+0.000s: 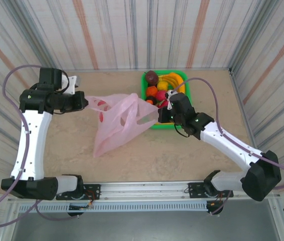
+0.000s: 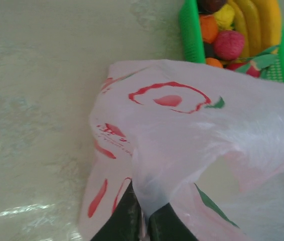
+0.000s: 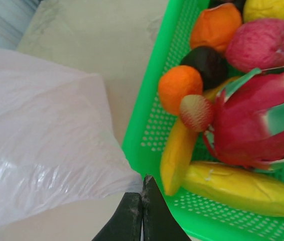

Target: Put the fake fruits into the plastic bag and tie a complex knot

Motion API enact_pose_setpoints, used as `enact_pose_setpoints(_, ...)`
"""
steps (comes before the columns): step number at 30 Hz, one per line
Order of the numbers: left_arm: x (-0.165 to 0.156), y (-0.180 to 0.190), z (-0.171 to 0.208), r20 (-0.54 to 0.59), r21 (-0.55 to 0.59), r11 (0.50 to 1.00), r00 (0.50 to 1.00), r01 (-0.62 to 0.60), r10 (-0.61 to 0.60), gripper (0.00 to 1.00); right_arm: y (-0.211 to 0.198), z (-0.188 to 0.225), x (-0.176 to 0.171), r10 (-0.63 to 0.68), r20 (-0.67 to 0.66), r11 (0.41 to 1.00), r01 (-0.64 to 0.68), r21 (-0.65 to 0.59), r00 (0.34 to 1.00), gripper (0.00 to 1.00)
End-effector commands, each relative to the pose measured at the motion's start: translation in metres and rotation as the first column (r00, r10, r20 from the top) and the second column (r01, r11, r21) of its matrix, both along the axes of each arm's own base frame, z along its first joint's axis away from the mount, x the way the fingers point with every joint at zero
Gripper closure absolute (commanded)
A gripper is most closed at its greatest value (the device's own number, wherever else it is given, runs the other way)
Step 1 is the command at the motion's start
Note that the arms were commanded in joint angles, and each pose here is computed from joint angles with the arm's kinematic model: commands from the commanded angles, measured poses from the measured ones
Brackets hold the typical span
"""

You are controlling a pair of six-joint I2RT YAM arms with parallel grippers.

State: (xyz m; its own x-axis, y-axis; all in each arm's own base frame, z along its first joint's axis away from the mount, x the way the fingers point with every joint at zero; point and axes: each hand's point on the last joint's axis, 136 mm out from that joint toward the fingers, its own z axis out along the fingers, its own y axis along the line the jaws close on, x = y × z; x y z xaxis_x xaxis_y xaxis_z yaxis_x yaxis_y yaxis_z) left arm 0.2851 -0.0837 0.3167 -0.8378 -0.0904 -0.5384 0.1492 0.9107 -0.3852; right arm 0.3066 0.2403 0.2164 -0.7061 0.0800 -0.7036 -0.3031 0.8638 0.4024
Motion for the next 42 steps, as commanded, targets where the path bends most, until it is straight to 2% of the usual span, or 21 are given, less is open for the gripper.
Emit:
enact_pose_setpoints(1, -0.002, -0.036, 0.017, 0.068, -0.200, 0.973, 0.992, 0.115, -0.104, 0.82, 0.017, 0.008, -0.007, 0.038, -0.010, 0.998, -0.037, 0.059, 0.999, 1.00)
enact_pose_setpoints(3, -0.002, -0.041, 0.018, 0.081, -0.248, 0.962, 0.992, 0.117, -0.099, 0.66, 0.023, 0.012, -0.005, 0.038, -0.002, 0.996, -0.037, 0.078, 0.999, 1.00)
enact_pose_setpoints(5, -0.005, -0.043, 0.023, 0.098, -0.266, 0.956, 0.990, 0.122, -0.100, 0.58, 0.027, 0.015, -0.004, 0.032, -0.004, 0.994, -0.031, 0.104, 0.999, 1.00)
enact_pose_setpoints(11, -0.021, -0.035, 0.043, 0.155, -0.266, 0.961, 0.987, 0.075, -0.034, 0.24, 0.033, 0.024, -0.004, 0.023, 0.023, 0.993, -0.026, 0.115, 0.999, 1.00)
enact_pose_setpoints(15, -0.033, -0.020, 0.044, 0.157, -0.288, 0.956, 0.982, -0.055, 0.104, 0.14, 0.036, 0.027, -0.006, 0.026, 0.035, 0.993, -0.030, 0.116, 0.999, 1.00)
enact_pose_setpoints(18, -0.038, -0.006, 0.034, 0.099, -0.342, 0.908, 0.952, -0.240, 0.289, 0.02, 0.039, 0.029, -0.008, 0.034, 0.041, 0.992, -0.038, 0.116, 0.999, 1.00)
enact_pose_setpoints(21, -0.045, -0.020, 0.022, 0.043, -0.390, 0.882, 0.951, -0.266, 0.306, 0.01, 0.043, 0.030, -0.008, 0.040, 0.044, 0.992, -0.045, 0.114, 0.998, 1.00)
enact_pose_setpoints(26, -0.045, -0.052, 0.006, 0.036, -0.323, 0.920, 0.968, -0.222, 0.246, 0.01, 0.047, 0.030, -0.010, 0.051, 0.046, 0.993, -0.055, 0.105, 0.998, 1.00)
enact_pose_setpoints(32, -0.023, -0.082, -0.020, 0.009, -0.259, 0.939, 0.972, -0.225, 0.235, 0.01, 0.051, 0.030, -0.013, 0.059, 0.051, 0.993, -0.064, 0.102, 0.997, 1.00)
enact_pose_setpoints(39, -0.017, -0.079, -0.047, 0.018, -0.014, 0.970, 0.970, -0.241, 0.242, 0.07, 0.048, 0.029, -0.014, 0.052, 0.052, 0.995, -0.056, 0.079, 0.997, 1.00)
enact_pose_setpoints(42, -0.021, -0.077, -0.057, 0.007, 0.020, 0.972, 0.973, -0.232, 0.232, 0.11, 0.045, 0.029, -0.013, 0.046, 0.055, 0.996, -0.050, 0.070, 0.997, 1.00)
